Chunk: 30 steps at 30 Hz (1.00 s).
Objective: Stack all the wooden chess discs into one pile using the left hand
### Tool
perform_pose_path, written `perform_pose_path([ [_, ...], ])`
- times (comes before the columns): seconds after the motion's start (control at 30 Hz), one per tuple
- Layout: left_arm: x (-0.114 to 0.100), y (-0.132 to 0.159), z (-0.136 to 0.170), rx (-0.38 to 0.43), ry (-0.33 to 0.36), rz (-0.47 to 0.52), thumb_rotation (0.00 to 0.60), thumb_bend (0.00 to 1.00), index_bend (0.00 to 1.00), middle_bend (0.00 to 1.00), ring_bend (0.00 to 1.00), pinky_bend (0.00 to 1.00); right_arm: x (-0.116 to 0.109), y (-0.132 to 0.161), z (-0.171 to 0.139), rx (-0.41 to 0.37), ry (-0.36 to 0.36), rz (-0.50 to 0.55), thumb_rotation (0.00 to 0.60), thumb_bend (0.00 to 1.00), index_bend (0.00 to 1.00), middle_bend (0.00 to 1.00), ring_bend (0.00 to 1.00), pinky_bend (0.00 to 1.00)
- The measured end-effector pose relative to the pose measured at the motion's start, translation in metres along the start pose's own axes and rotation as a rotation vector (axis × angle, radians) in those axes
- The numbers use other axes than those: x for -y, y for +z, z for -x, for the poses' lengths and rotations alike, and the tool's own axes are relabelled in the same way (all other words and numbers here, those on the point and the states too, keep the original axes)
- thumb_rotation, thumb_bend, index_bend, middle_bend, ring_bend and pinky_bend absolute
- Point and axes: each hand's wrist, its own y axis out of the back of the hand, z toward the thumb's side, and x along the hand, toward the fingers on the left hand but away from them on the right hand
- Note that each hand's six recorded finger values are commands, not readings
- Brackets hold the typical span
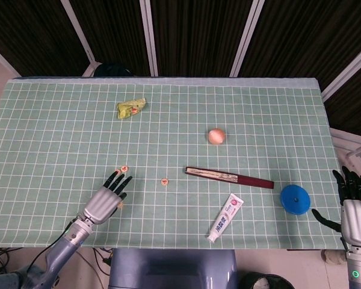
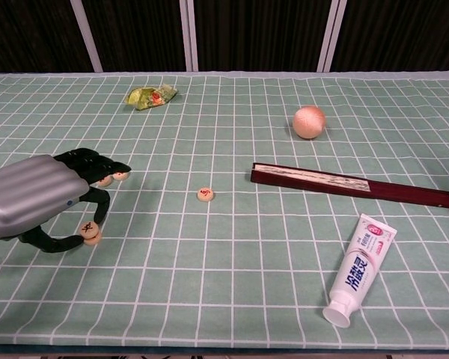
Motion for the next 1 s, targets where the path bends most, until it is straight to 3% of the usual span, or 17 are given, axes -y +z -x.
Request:
perform_pose_path([
  [1.0,0.0009,0.004,0.0012,0.01,-0.003,-0.009,0.6,0.31,0.45,0.0,0.0,0.0,-0.0011,-0.0008,0.0008,0.01,-0.008,-0.003,0.6,0.23,0.09,0.01,0.0,0.0],
])
